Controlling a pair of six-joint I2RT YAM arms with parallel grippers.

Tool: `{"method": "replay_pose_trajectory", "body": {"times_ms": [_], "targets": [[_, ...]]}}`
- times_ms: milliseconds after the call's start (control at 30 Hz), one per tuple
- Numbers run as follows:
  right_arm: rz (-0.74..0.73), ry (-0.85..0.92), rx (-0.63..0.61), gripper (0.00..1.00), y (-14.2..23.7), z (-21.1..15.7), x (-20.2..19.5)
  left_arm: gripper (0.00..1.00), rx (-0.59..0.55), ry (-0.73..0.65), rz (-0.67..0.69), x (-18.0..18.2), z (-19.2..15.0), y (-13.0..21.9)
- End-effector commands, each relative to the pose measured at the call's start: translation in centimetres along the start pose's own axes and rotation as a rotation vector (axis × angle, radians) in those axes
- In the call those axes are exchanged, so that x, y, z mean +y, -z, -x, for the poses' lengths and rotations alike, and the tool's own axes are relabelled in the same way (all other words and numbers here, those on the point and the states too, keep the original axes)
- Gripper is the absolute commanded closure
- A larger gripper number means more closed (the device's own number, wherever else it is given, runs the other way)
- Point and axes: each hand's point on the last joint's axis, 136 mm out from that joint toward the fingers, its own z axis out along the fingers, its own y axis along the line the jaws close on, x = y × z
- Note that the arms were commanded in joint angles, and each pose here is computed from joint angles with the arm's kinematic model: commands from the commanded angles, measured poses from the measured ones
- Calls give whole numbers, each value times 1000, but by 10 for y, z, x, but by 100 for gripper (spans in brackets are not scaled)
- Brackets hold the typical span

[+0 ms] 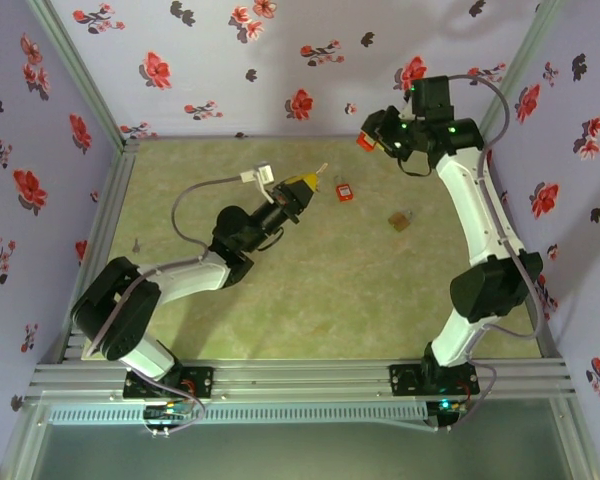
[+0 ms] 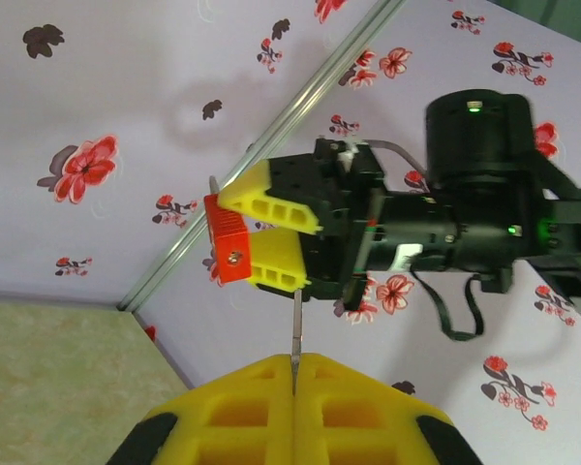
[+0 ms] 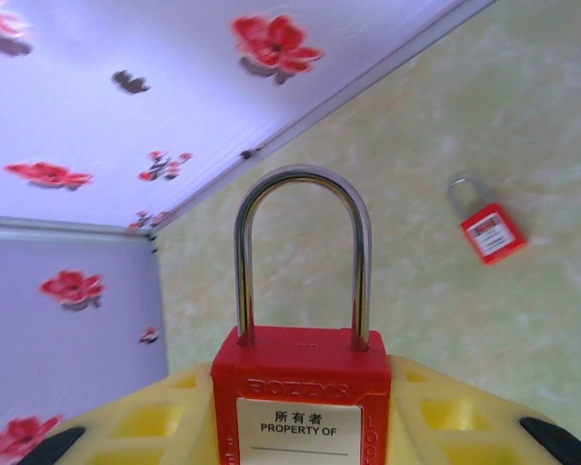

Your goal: Unlock with the key

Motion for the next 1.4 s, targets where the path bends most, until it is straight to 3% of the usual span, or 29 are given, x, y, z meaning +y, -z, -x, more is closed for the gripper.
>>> {"method": "replay_pose_trajectory", "body": {"times_ms": [0, 633, 1367], "targets": [[66, -33, 42, 92, 7, -20, 23, 100, -56, 22, -13, -7, 13, -10], [111, -73, 33, 94, 13, -62, 42, 100, 2, 76, 72, 4, -11, -9], [133, -53, 77, 95, 9, -84, 53, 100, -30, 77, 147, 20, -11, -6]]}}
